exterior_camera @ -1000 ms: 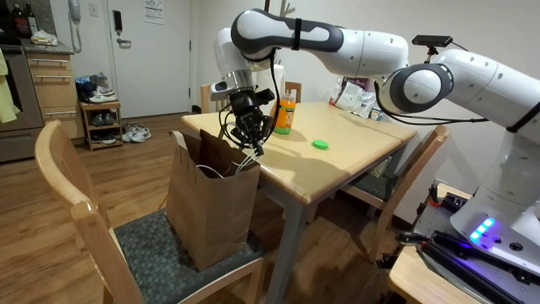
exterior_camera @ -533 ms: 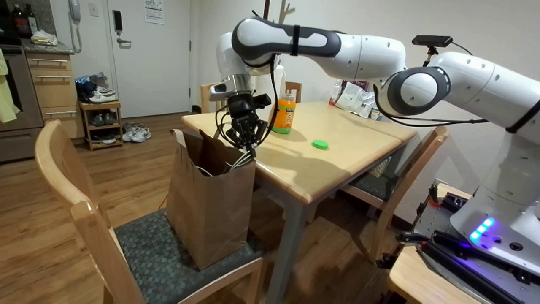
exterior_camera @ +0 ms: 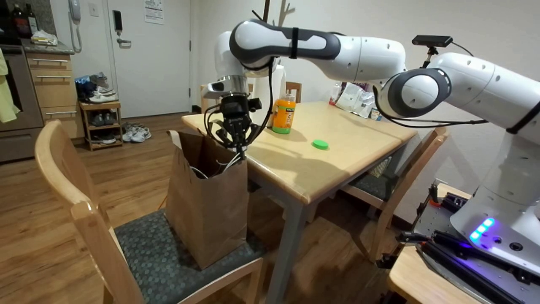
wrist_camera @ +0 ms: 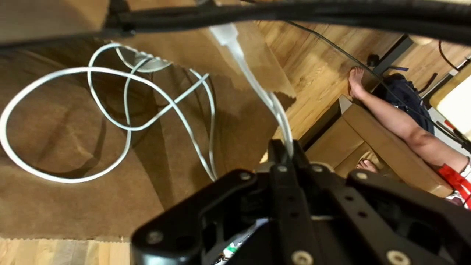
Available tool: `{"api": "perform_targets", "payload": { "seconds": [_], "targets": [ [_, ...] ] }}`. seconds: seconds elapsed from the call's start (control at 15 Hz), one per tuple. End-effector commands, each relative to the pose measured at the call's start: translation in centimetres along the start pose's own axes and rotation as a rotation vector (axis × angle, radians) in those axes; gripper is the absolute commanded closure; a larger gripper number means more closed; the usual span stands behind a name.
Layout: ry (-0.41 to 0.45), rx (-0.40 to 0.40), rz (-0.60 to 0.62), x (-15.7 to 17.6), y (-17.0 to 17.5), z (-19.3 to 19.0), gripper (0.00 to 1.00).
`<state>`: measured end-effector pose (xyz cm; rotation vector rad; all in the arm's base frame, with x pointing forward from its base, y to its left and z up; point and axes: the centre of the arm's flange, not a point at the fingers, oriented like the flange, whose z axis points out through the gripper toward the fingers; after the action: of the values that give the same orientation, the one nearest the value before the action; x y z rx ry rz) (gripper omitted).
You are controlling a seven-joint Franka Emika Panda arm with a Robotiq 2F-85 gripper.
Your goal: Put the cable inside the brown bag
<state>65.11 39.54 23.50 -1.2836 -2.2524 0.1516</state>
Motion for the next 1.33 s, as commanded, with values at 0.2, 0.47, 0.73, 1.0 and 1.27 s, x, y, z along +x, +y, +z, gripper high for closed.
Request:
{"api": "perform_targets", "payload": {
  "seconds": [0.2, 0.47, 0.73, 1.0, 1.27],
  "targets": [
    [-0.102, -0.018, -0.058, -0.2, 1.2, -0.2, 0.99],
    [-0.154, -0.002, -0.105, -0.1, 1.4, -0.2, 0.71],
    [-0.124, -0.009, -0.09, 0.0, 1.1, -0.7, 0.46],
    [-0.123, -0.093, -0.099, 0.7, 0.9, -3.2, 0.21],
    [-0.163, -0.179, -0.074, 1.6, 0.2, -6.7, 0.01]
  ]
}}
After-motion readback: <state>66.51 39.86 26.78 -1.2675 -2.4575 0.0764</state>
